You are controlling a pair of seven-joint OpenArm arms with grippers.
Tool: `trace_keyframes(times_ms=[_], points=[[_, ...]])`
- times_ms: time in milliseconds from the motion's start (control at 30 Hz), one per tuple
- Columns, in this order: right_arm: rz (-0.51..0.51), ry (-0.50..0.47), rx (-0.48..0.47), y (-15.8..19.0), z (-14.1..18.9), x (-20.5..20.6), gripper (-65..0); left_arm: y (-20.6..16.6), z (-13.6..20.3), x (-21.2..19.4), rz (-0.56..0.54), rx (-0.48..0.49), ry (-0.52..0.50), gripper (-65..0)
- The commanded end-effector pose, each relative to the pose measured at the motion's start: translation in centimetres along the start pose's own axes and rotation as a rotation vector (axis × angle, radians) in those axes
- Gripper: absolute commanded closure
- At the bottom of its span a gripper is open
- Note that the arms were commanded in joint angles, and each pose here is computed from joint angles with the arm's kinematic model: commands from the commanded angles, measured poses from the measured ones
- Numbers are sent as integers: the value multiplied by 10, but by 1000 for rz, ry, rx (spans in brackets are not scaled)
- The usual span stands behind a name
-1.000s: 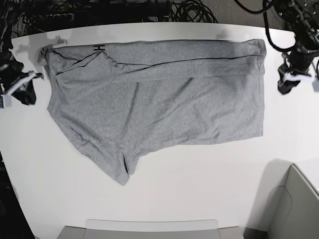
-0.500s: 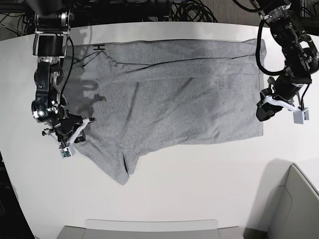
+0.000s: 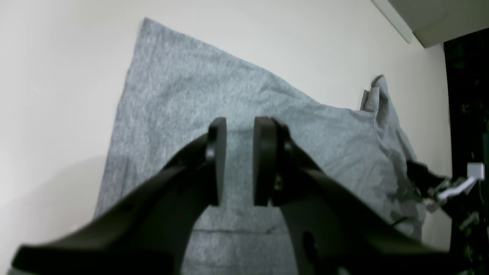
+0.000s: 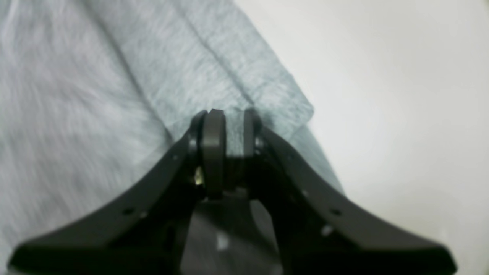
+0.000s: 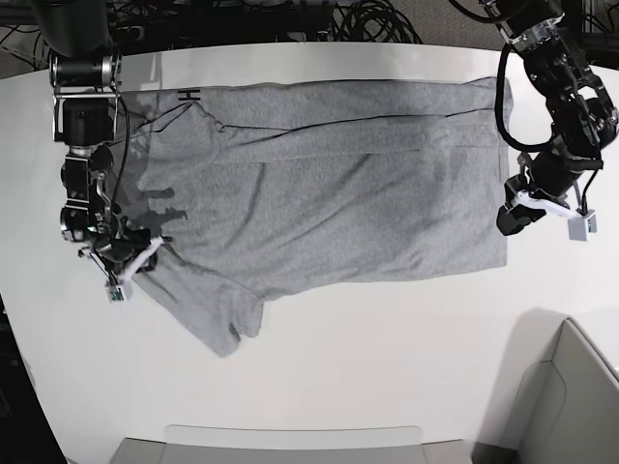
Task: Fold the T-shirt properly
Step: 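Release and move both grippers to the hem corners of the shirt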
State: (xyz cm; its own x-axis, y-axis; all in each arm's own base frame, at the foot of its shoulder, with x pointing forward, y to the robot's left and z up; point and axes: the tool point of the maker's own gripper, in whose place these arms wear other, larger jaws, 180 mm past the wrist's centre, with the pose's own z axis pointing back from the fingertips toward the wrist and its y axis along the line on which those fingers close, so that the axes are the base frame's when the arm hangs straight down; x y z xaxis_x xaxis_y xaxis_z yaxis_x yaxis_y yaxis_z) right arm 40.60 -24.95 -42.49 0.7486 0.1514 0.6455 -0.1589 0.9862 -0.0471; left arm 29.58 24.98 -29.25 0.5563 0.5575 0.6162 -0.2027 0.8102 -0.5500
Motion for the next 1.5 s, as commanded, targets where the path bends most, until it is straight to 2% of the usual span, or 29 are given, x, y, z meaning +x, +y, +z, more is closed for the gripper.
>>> trace_keyframes(times_ms=[0,133,233,400,500,567,633,700,767,833,900,1133,1467], points=[[42,168,-34,-5,9,-51,-100,-2,2,11,-6,-10,-32,-130],[130,182,-7,21,37,-82,-100,3,-1,8,9,-3,-19,-130],[149,108,0,33,53,-70,-100,1,-3,6,10,-9,-15,-130],[72,-115,-48,22,72,13,-101,1,-3,6,10,-10,-15,-130],[74,-227,-71,14,84,64,-107,2,-3,6,11,-9,-15,-130],[77,-274,-87,7,89,93,-145,4,-1,5,14,-4,-13,-130],[53,-270,-90,-2,82,104,-194,4,-1,5,14,-3,-12,-130],[-20,-243,-61,-14,66,109,-224,5,-1,4,14,-2,-11,-130],[-130,-215,-10,-27,49,105,-220,4,-1,4,15,-3,-11,-130],[-267,-237,36,-40,35,101,-213,4,-1,4,16,-4,-10,-130],[-351,-249,51,-47,25,95,-208,4,-1,4,16,-4,-10,-130],[-280,-171,81,-24,4,80,-207,2,-3,2,28,-12,-11,-130],[-366,-137,73,-17,-21,50,-207,-6,-8,-7,66,-36,-9,-130]])
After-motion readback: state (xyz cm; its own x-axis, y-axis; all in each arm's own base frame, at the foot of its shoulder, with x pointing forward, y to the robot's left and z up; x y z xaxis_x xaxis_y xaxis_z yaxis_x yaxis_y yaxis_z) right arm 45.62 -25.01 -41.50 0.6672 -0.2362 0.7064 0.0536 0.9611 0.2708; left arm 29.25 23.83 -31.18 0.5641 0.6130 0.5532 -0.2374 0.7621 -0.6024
